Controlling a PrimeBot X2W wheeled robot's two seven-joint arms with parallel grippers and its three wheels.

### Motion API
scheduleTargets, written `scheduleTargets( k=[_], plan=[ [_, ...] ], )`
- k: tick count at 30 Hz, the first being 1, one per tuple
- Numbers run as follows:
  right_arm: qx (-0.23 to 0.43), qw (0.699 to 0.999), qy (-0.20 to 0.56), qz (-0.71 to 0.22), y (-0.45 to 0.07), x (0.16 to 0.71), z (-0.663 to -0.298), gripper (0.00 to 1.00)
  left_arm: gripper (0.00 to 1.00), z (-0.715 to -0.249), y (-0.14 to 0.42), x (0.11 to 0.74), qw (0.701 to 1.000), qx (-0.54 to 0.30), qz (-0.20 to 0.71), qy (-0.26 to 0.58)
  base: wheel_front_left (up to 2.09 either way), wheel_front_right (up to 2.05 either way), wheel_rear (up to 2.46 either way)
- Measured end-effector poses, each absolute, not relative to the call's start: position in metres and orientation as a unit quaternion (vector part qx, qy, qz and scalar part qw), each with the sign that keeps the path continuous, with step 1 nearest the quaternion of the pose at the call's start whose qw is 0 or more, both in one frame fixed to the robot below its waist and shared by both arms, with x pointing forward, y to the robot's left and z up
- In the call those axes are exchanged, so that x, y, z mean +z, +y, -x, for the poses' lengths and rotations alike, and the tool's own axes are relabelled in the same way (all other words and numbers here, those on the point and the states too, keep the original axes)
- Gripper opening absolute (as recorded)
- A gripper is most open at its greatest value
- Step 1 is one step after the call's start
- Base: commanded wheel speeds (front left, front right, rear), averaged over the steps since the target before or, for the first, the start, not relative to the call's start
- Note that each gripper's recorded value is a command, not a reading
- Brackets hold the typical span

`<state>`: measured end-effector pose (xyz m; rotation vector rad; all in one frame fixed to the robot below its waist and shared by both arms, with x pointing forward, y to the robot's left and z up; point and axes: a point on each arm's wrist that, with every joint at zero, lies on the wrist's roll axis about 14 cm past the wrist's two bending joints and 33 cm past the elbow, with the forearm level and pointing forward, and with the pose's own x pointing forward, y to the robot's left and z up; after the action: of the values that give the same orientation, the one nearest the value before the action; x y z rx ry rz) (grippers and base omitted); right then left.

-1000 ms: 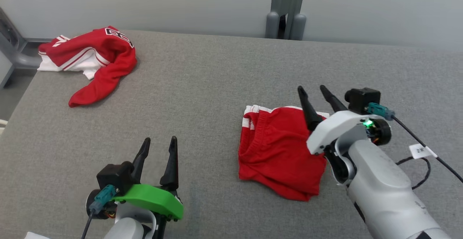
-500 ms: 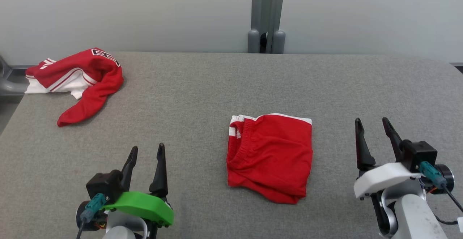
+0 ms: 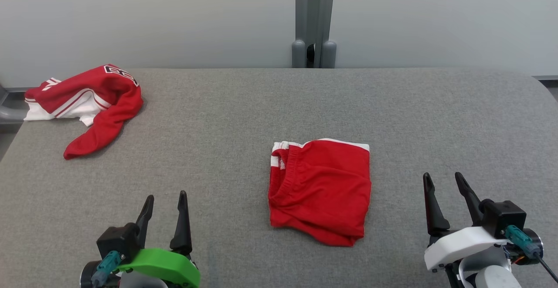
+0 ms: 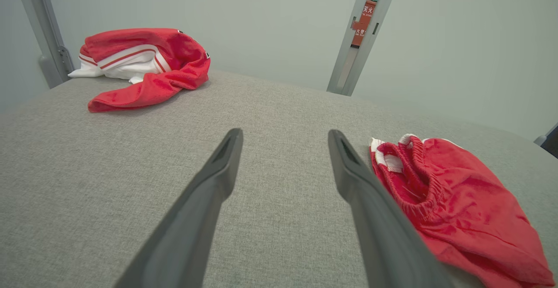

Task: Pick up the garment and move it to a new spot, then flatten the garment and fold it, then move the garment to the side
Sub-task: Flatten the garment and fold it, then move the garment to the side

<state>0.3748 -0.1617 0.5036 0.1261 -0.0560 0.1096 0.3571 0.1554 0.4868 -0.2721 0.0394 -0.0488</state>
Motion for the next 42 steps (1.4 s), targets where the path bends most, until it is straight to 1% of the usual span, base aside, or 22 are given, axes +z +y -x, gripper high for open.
scheduleTargets(
  k=[14, 20, 23, 29, 33, 35, 42],
  plan=[
    [0.057, 0.996, -0.015, -0.061, -0.161, 0.500, -0.377, 1.00, 1.00, -0.355, 0.155, 0.482, 0.990, -0.023, 0.136, 0.025, 0.00, 0.00, 0.00],
    [0.067, 0.996, 0.004, -0.056, -0.154, 0.493, -0.380, 1.00, 1.00, -0.354, 0.156, 0.478, 0.990, -0.019, 0.138, 0.032, 0.00, 0.00, 0.00],
    [0.075, 0.995, 0.015, -0.056, -0.148, 0.491, -0.387, 1.00, 1.00, -0.353, 0.156, 0.476, 0.989, -0.019, 0.140, 0.034, 0.00, 0.00, 0.00],
    [0.087, 0.994, 0.026, -0.054, -0.138, 0.503, -0.417, 1.00, 1.00, -0.350, 0.161, 0.473, 0.989, -0.011, 0.140, 0.037, 0.00, 0.00, 0.00],
    [0.098, 0.992, 0.068, -0.049, -0.127, 0.495, -0.434, 1.00, 1.00, -0.350, 0.165, 0.474, 0.989, -0.005, 0.141, 0.034, 0.00, 0.00, 0.00],
    [0.103, 0.988, 0.101, -0.048, -0.122, 0.484, -0.440, 1.00, 1.00, -0.349, 0.168, 0.473, 0.990, 0.000, 0.140, 0.034, 0.00, 0.00, 0.00],
    [0.121, 0.967, 0.218, -0.062, -0.102, 0.428, -0.440, 1.00, 1.00, -0.346, 0.183, 0.472, 0.989, 0.024, 0.141, 0.033, 0.00, 0.00, 0.00]
  ],
)
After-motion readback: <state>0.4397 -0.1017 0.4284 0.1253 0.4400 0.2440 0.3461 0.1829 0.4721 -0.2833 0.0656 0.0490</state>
